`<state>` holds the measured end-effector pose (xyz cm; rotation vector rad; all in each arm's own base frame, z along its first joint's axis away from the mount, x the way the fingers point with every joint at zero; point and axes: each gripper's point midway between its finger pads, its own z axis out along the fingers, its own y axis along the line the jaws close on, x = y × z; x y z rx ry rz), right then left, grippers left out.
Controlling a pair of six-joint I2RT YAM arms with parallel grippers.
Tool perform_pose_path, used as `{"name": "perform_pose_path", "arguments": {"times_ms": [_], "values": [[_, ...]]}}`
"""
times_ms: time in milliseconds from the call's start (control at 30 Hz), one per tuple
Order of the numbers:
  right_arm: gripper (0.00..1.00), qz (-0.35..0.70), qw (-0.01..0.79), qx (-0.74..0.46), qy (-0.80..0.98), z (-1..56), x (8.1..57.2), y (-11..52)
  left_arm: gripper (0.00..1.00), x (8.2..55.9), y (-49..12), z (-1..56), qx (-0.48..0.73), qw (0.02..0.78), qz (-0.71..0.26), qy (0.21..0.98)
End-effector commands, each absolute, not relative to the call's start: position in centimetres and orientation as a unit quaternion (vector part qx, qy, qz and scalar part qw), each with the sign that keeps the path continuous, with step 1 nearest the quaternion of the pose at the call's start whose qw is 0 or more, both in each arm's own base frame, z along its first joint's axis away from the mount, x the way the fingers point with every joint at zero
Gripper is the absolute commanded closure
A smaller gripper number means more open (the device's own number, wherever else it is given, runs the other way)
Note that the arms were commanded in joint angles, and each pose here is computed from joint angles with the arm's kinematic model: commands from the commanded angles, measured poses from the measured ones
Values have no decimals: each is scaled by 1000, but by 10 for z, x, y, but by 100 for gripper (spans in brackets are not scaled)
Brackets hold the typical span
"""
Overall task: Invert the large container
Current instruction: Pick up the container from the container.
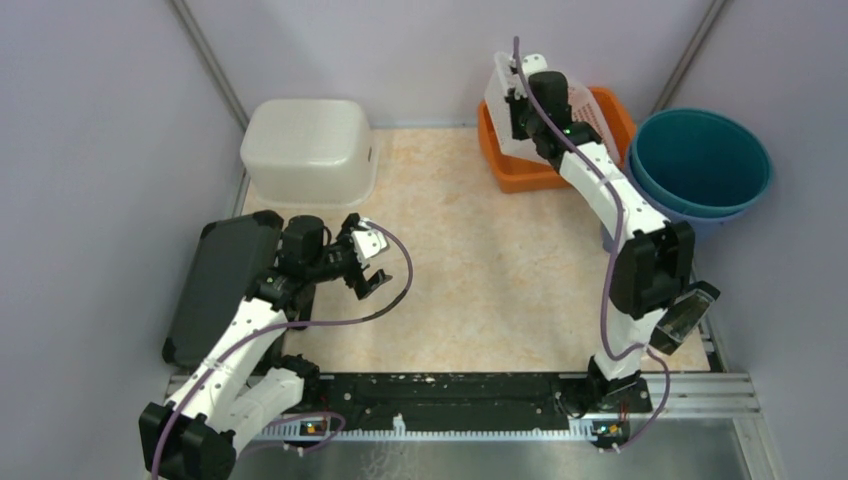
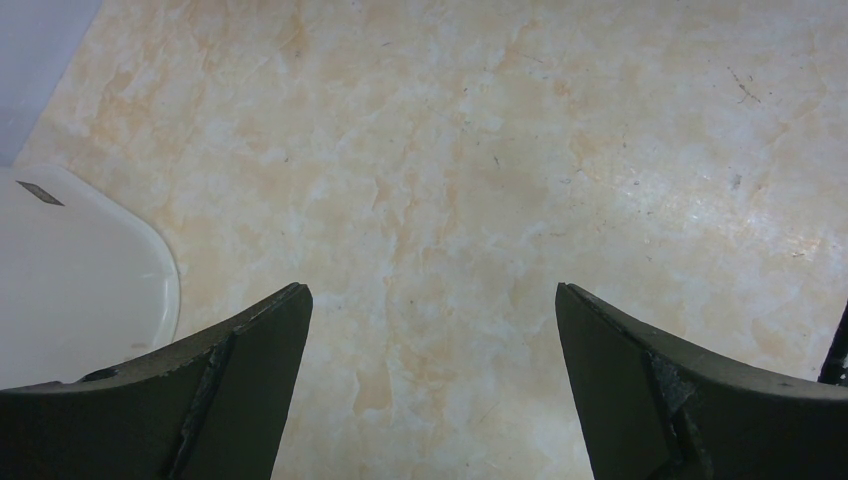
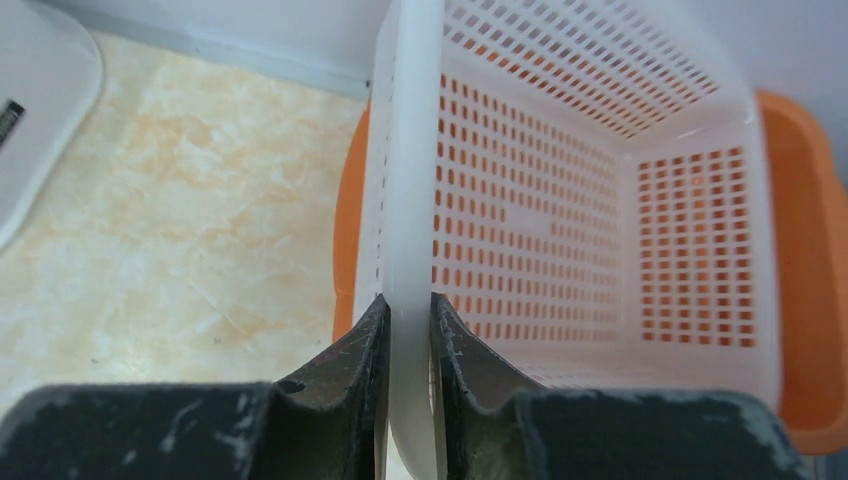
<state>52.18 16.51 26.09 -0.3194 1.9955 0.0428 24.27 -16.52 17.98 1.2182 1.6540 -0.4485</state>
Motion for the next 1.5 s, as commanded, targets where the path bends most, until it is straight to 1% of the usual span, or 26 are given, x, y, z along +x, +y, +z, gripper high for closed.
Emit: {"name": "perform_pose_path", "arguments": {"times_ms": [0, 300, 600, 800, 967, 1200, 1333, 1467], "values": [[100, 41, 633, -119, 764, 356, 509, 165, 1, 247, -166, 183, 502, 507, -183, 676], [100, 101, 682, -117, 714, 420, 471, 168, 1, 246, -166, 184, 502, 508, -184, 676], [100, 163, 702, -129, 681, 469, 431, 176, 1, 246, -166, 184, 502, 508, -184, 675], [100, 228, 701, -156, 657, 501, 395, 189, 1, 246, -166, 184, 501, 509, -184, 675], [100, 303, 676, -189, 644, 508, 363, 208, 1, 246, -167, 185, 502, 509, -185, 674], [100, 378, 643, -214, 631, 509, 326, 223, 1, 245, -167, 188, 503, 512, -185, 671], [100, 417, 613, -225, 632, 493, 309, 231, 1, 246, -166, 191, 505, 516, -179, 669], [100, 443, 581, -233, 641, 463, 298, 237, 1, 247, -164, 201, 509, 521, -170, 664]]}}
